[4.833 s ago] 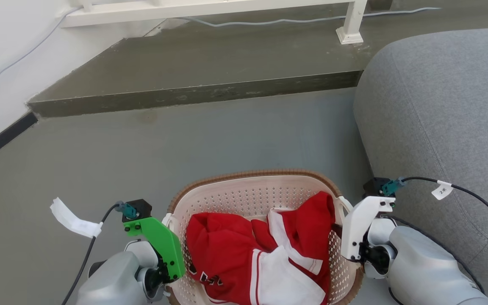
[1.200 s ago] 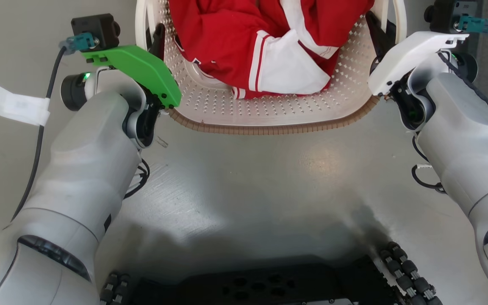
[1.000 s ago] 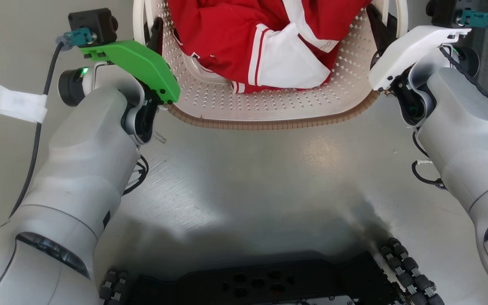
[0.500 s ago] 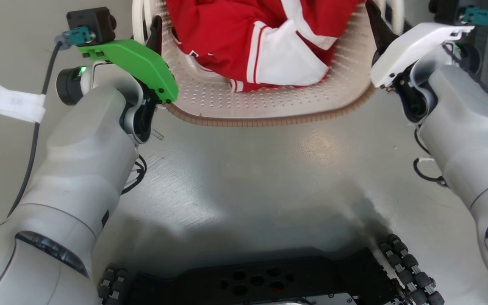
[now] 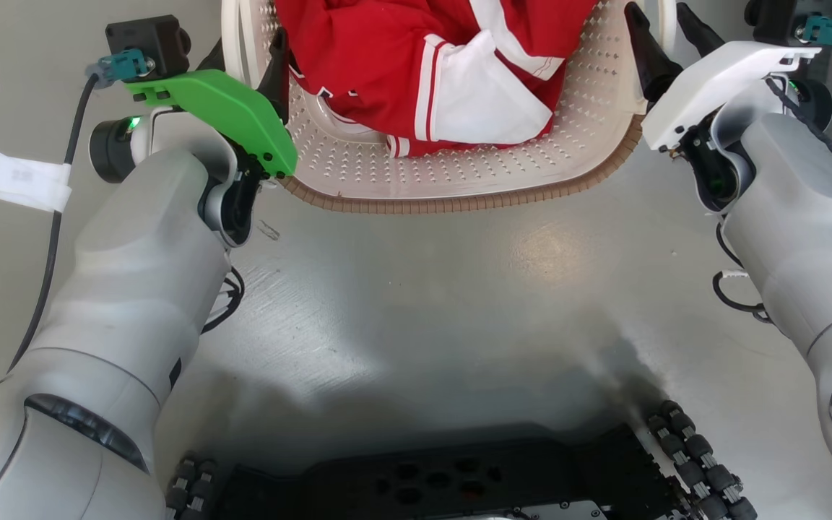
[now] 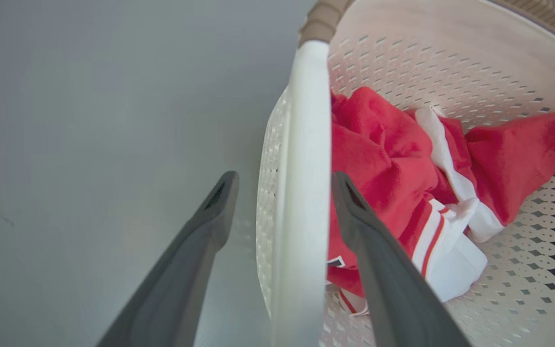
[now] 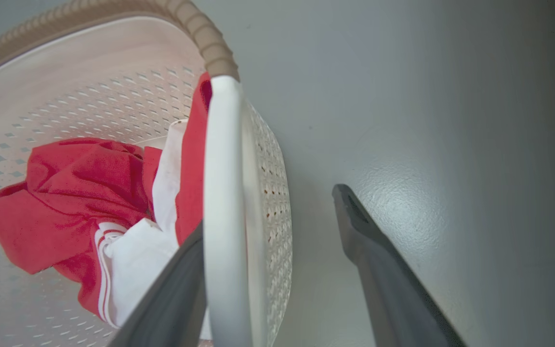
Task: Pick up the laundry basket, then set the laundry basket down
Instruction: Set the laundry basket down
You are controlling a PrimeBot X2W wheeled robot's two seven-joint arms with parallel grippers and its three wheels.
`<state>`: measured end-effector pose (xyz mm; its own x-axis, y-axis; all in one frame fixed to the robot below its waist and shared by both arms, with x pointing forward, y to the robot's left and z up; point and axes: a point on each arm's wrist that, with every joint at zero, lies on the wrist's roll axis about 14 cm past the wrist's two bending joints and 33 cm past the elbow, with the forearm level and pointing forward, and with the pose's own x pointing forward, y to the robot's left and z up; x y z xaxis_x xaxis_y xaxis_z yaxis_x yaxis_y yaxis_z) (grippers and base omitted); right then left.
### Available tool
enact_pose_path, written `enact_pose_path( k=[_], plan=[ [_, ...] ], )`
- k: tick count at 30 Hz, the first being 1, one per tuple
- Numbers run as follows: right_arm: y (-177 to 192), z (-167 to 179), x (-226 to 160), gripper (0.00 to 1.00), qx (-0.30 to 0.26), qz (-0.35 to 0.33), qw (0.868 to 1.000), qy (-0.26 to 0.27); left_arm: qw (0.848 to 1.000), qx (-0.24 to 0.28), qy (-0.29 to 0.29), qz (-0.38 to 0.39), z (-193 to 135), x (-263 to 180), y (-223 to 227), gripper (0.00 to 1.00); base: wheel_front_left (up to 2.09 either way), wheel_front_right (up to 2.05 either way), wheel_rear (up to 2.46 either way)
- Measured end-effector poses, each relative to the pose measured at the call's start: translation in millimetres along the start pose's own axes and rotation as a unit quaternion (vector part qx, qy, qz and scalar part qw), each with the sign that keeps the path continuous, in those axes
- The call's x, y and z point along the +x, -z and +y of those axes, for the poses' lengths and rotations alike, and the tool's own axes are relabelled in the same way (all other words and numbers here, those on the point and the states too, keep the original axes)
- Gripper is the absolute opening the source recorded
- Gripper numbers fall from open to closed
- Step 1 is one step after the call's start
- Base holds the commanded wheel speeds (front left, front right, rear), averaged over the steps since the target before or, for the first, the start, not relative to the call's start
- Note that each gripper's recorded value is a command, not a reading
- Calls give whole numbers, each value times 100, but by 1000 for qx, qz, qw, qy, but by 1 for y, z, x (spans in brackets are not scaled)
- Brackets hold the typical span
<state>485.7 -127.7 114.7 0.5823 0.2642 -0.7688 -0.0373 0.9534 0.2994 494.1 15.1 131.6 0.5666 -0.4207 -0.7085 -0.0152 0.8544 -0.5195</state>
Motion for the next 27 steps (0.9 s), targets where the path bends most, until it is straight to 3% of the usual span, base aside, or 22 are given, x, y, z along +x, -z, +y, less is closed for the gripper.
enact_pose_path(
  k=[17,27],
  plan=[
    [-27,16,-25,100,10,-31,999,-4,1000,26,6,-16,-14,-24,-19,100,0,0,0],
    [-64,26,-56,100,20,-82,996,-11,996,45,26,-67,-42,-47,-61,100,0,0,0]
  ],
)
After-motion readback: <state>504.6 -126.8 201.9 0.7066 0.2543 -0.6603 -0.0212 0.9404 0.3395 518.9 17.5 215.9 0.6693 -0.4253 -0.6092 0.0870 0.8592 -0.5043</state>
